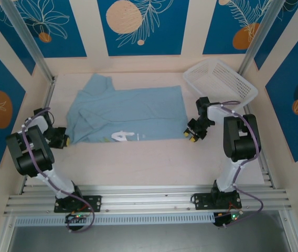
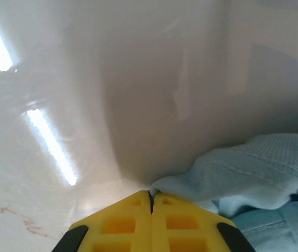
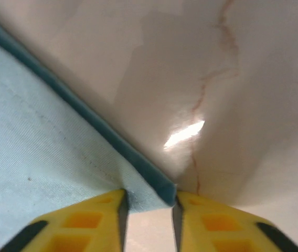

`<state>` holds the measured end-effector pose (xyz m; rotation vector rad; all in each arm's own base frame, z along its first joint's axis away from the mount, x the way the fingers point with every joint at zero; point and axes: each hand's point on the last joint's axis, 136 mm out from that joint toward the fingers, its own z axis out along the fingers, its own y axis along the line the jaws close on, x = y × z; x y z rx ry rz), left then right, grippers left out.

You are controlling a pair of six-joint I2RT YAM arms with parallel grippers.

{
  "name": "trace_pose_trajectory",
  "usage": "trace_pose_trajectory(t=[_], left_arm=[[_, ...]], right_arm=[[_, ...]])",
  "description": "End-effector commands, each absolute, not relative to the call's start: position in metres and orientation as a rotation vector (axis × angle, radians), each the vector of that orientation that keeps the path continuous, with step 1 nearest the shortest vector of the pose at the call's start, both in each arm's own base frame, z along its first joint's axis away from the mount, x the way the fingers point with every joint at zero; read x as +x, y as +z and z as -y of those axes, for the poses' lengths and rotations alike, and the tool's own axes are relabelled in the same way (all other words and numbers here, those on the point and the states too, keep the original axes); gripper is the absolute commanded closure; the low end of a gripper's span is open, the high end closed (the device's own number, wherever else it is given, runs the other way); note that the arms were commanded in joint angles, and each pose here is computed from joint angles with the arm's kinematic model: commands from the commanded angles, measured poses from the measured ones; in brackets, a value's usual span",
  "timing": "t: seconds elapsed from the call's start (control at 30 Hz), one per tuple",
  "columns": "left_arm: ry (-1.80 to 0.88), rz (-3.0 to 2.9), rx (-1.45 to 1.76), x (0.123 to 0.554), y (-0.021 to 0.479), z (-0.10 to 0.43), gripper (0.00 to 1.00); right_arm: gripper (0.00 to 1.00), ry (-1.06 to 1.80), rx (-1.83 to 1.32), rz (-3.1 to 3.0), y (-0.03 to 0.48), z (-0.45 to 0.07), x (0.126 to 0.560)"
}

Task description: Fold and stack the t-shirts

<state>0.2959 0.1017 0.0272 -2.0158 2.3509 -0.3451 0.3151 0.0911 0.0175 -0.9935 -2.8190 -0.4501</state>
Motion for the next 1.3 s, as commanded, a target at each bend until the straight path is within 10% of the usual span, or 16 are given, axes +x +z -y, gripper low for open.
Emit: trace_pose_trajectory(t=[0.0,0.13,1.0,1.17,1.27], left_arm=[[-0.251,-2.379,-1.985,0.296,0.033,-0.117,1.00],[-0.230,-2.376,-1.974,0.296,0.041,-0.123,1.00],[-0.014,-2.418,-2.172,0.192,0.034,-0.079,0.99],[-0.037,-2.440,-1.931,0.221,0.071,-0.082,0.43],[-0.089,-2.488,-1.704,0.249,0.104,-0.060,0.40]], right_arm=[[0.82,-0.389,-1.007,2.858,0.012,-0.087,0.329],[1.00,-0.317,-1.006,2.868,0.013,-0.081,0.328],[0.93,-0.100,-1.044,2.816,0.026,-0.053,0.253],[0.54,-0.203,-1.002,2.929,0.060,-0.065,0.264],[0.50,-0.305,-0.903,3.062,0.093,-0.081,0.276]])
